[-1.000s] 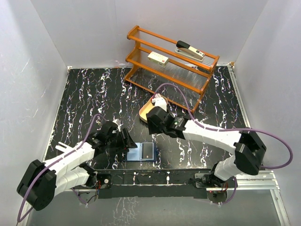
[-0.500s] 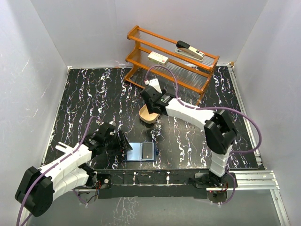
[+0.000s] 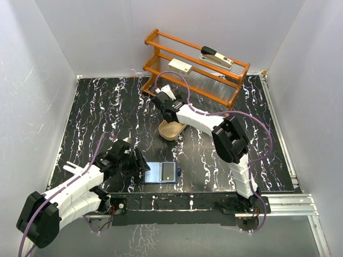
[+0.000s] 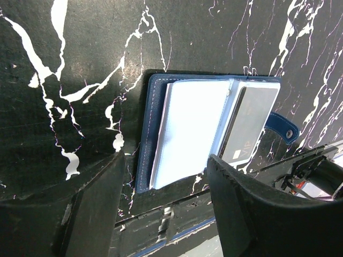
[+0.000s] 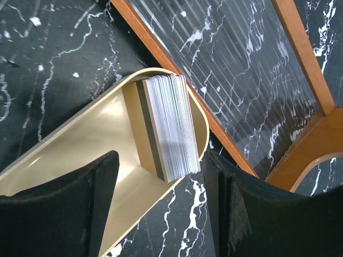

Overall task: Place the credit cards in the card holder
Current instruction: Pick up the credit card from the storage box.

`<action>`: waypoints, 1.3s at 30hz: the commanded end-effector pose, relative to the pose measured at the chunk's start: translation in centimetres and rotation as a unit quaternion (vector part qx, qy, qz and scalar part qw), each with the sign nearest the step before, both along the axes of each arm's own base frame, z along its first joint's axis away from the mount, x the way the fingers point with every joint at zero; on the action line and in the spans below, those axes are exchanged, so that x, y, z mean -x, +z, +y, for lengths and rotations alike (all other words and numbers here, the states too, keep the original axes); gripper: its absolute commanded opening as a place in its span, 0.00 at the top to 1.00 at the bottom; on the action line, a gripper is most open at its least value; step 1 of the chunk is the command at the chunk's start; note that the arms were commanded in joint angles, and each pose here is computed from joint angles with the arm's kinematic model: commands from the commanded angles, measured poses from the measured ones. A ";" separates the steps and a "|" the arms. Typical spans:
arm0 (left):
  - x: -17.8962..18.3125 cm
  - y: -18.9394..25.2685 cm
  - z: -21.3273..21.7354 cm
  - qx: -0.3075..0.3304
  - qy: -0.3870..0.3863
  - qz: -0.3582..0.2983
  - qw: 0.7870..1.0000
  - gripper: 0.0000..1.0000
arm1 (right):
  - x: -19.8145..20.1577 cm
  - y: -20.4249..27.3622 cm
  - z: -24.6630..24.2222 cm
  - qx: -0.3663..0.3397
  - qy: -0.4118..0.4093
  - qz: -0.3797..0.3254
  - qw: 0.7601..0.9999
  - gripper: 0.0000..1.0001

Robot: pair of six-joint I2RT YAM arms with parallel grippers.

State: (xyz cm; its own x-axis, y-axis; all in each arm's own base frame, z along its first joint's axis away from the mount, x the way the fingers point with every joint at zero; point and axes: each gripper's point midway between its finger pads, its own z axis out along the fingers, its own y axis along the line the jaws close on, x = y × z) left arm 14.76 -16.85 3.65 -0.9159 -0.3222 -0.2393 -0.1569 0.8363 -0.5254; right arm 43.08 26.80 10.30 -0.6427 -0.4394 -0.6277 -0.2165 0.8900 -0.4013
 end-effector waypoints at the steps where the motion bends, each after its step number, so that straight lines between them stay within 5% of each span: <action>1: -0.1 0.3 0.1 -0.001 -0.002 -0.001 1.000 0.39 | -2.1 1.4 -0.9 0.029 -0.006 -0.034 0.999 0.39; 11: -0.2 0.7 0.1 -0.005 -0.001 0.000 1.000 0.39 | -2.8 -0.9 -1.8 0.043 -0.014 -0.021 0.999 0.44; 23: 0.0 1.0 -0.5 0.012 -0.011 0.002 1.000 0.39 | -2.8 0.1 -2.0 0.031 -0.023 -0.038 0.999 0.67; 39: 0.3 0.5 -0.4 0.014 -0.007 0.009 1.000 0.39 | -3.0 1.0 -1.7 0.022 -0.022 -0.046 0.998 0.78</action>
State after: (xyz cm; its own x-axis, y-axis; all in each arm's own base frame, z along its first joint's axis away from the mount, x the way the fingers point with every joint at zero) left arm 14.51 -17.02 3.84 -0.9208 -0.3206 -0.2222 -0.1604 0.8305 -0.5334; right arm 44.76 25.35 7.86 -0.6447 -0.4888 -0.5878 -0.2067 0.8517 -0.4815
